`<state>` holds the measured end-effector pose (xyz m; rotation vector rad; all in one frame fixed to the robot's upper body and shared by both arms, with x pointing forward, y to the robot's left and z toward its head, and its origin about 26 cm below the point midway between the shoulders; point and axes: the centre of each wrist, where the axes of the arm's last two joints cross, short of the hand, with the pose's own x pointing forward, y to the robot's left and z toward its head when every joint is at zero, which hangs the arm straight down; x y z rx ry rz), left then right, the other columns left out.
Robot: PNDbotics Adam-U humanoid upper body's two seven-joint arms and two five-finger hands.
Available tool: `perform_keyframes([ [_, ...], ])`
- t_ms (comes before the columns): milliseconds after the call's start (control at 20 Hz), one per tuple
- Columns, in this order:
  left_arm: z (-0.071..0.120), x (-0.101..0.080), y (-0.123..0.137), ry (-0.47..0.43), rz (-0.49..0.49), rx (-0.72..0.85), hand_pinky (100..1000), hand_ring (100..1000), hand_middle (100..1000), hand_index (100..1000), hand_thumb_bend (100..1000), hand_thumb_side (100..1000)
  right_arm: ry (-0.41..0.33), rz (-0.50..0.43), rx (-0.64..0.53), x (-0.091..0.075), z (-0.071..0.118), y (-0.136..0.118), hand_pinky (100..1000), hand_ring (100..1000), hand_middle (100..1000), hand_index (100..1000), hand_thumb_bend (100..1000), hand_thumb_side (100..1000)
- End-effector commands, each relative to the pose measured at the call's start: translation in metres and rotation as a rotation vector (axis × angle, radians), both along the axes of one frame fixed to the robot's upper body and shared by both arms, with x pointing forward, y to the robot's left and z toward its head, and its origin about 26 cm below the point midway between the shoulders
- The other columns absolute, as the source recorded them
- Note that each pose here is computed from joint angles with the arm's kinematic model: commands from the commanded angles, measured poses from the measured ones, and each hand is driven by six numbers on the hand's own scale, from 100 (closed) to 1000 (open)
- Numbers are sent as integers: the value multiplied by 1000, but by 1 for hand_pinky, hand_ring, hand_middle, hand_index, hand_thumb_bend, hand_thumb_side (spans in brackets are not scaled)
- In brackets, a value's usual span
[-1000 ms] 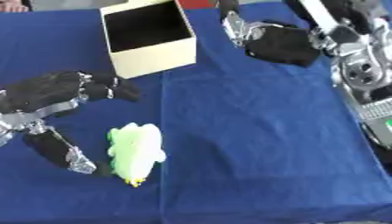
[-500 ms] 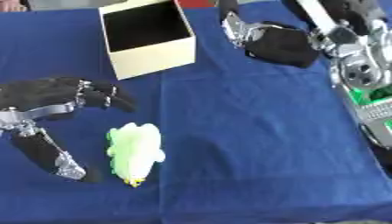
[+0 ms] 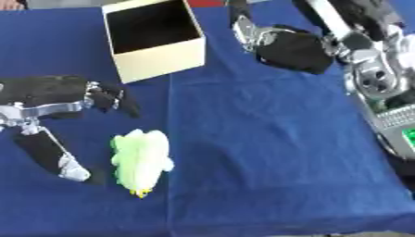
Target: Pick up objects on the table and place them in the box.
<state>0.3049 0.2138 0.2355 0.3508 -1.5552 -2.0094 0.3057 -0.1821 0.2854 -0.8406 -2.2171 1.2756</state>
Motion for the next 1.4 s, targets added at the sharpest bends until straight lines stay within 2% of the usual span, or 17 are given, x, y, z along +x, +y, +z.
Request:
perform_keyframes([
  [50, 10, 3, 2, 5, 20, 30, 648, 792, 825, 878, 659, 329, -26, 3, 11, -3, 7, -2, 927, 914, 836, 915, 100, 741],
  [500, 4, 8, 2, 44, 46, 90, 666, 809, 830, 880, 696, 341, -28, 9, 18, -3, 6, -2, 927, 910, 831, 913, 100, 731],
  [700, -6, 13, 0, 21, 80, 88, 667, 810, 829, 878, 668, 370, -28, 12, 24, -3, 6, -2, 927, 908, 829, 913, 100, 732],
  [1000, -18, 15, -6, -42, 132, 41, 661, 802, 824, 876, 673, 408, -20, 13, 21, -3, 4, -2, 928, 907, 827, 911, 100, 726],
  [1400, -31, 17, -12, -6, 110, 39, 661, 796, 821, 876, 653, 394, -25, 11, 31, -3, 4, -3, 928, 906, 827, 912, 100, 721],
])
